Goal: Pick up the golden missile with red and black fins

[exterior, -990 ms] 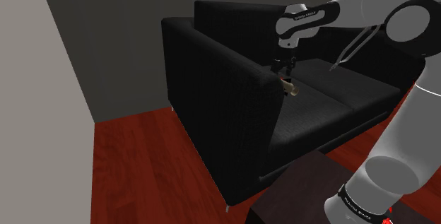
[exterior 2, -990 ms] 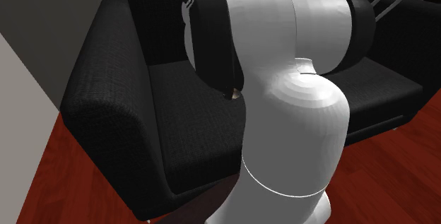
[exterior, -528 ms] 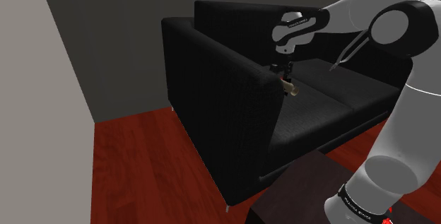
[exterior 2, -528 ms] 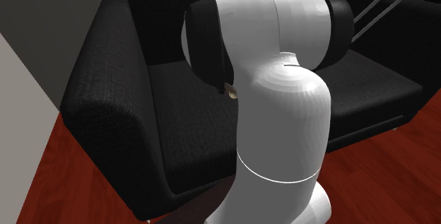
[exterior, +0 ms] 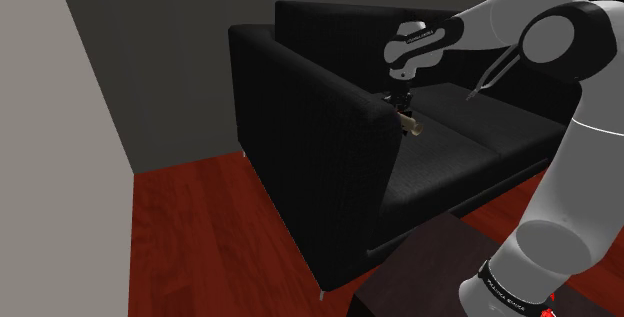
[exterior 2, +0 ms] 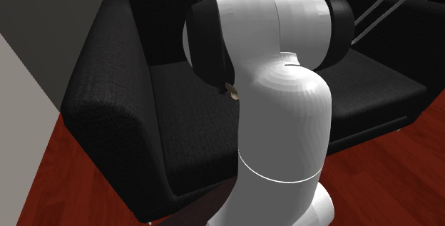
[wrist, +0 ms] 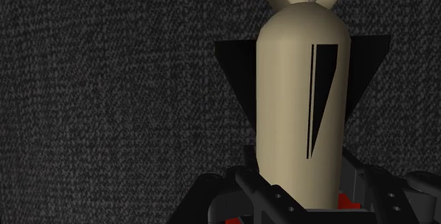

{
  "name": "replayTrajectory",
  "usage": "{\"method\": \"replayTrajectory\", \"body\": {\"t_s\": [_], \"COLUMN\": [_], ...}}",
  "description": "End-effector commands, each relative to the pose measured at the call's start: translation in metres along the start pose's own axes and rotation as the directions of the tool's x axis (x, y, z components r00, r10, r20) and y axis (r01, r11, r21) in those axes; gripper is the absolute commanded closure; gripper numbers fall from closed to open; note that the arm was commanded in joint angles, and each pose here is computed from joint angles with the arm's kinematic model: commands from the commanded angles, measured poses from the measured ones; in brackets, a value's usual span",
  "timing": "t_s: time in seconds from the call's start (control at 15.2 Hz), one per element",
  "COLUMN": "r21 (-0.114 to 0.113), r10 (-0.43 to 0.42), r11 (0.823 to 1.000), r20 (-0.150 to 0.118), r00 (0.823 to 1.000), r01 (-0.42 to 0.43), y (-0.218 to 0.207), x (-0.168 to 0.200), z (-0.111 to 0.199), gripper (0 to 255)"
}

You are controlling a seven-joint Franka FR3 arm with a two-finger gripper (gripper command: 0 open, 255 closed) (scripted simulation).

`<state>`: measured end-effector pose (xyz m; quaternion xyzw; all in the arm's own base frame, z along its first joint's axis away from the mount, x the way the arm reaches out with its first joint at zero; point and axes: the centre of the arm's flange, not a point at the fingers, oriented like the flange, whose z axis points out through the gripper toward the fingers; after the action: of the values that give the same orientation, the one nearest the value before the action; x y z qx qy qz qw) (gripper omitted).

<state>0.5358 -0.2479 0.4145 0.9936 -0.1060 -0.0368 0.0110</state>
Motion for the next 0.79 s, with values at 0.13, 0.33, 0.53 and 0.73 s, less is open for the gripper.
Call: {"method": "replayTrajectory", "body": {"t_s": [0.13, 0.33, 0.53, 0.73], "r21": [0.0, 0.0, 0.0, 0.0], "r10": [0.0, 0.0, 0.0, 0.0], "r11": [1.0, 1.0, 1.0, 1.0], "r20": [0.001, 0.001, 0.001, 0.001], "r00": [1.0, 1.0, 1.0, 1.0], "r01": [0.0, 0.0, 0.0, 0.0], "y": [0.0, 0.0, 0.001, 0.001], "x": [0.0, 0.0, -0.001, -0.002], "z": [0.001, -0.005, -0.02, -0.036], "gripper": [255, 255, 255, 255]}}
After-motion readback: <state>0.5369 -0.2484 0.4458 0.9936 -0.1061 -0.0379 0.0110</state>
